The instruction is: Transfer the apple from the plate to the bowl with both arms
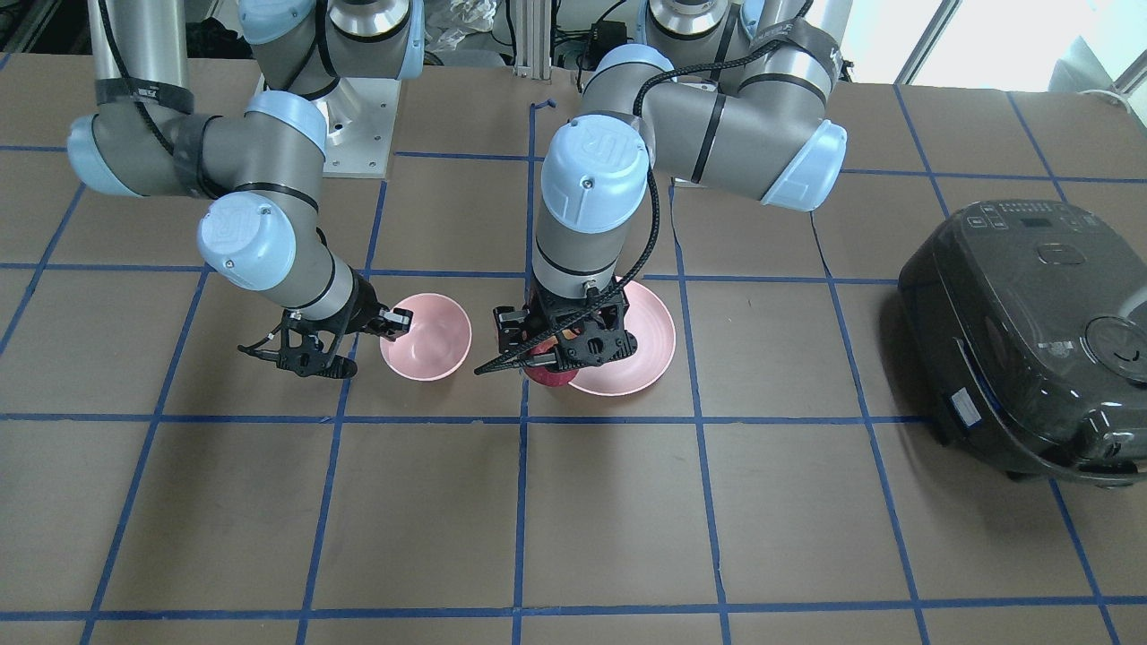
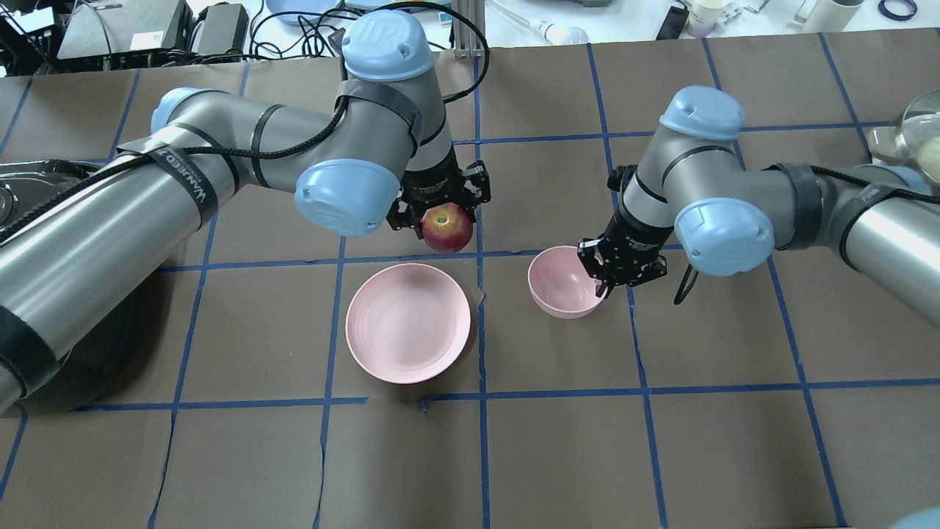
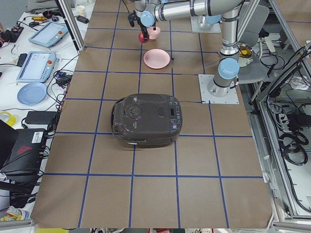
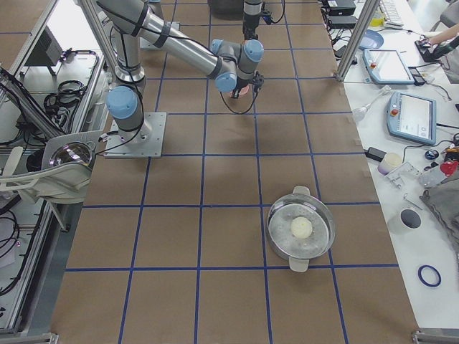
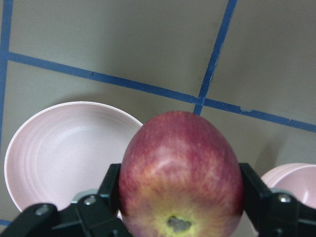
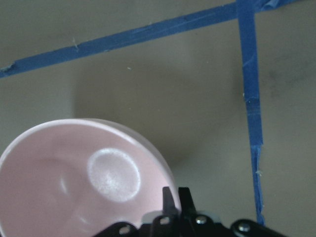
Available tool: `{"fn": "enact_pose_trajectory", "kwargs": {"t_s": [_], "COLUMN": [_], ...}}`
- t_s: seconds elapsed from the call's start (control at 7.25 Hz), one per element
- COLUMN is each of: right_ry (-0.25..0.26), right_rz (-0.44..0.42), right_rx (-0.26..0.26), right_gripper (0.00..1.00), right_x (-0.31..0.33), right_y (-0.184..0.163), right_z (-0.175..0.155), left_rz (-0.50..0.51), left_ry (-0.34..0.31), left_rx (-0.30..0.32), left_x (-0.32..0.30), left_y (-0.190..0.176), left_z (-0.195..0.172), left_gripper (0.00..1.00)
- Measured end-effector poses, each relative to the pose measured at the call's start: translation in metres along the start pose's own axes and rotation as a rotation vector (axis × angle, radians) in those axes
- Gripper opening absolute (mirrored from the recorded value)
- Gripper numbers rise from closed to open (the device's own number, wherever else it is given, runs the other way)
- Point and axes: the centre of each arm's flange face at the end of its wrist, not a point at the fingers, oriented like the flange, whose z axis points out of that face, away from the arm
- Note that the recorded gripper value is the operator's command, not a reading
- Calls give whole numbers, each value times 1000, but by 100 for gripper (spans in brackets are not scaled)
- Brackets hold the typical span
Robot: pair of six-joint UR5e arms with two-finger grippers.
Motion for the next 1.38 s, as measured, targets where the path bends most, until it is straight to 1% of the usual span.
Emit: {"fn": "enact_pose_trajectory", "kwargs": {"t_s": [0.14,0.28,0.41,0.55,0.83,0.97,1.1,1.24,1.38], "right_ry": [-3,0,17,38,71,78,82,100,132], "right_rz": [-4,-7,-12,-13,-1,7,27,46,57], "right_rx": [33,74,121,154,205,215,217,223,238], "right_gripper": [98,100,100,100,100,100,100,100,100], "right_x": [1,2,2,3,25,50,74,89,95], "right_y": [-2,-7,-12,-14,-26,-37,-44,-43,-34], "right_z": [-2,-13,-33,-55,-106,-134,-159,-185,-211], "left_rz": [-9,-19,-33,-53,-115,-153,-197,-224,-232], "left_ry": [2,4,3,5,23,40,80,116,130], "left_rx": [-2,-6,-11,-21,-43,-49,-57,-70,-77], "left_x": [5,7,13,25,60,75,90,102,109], "left_y": [2,3,8,21,56,68,75,82,86], "left_z": [2,5,9,14,34,47,59,70,78], "left_gripper": [0,0,0,0,0,0,0,0,0]}}
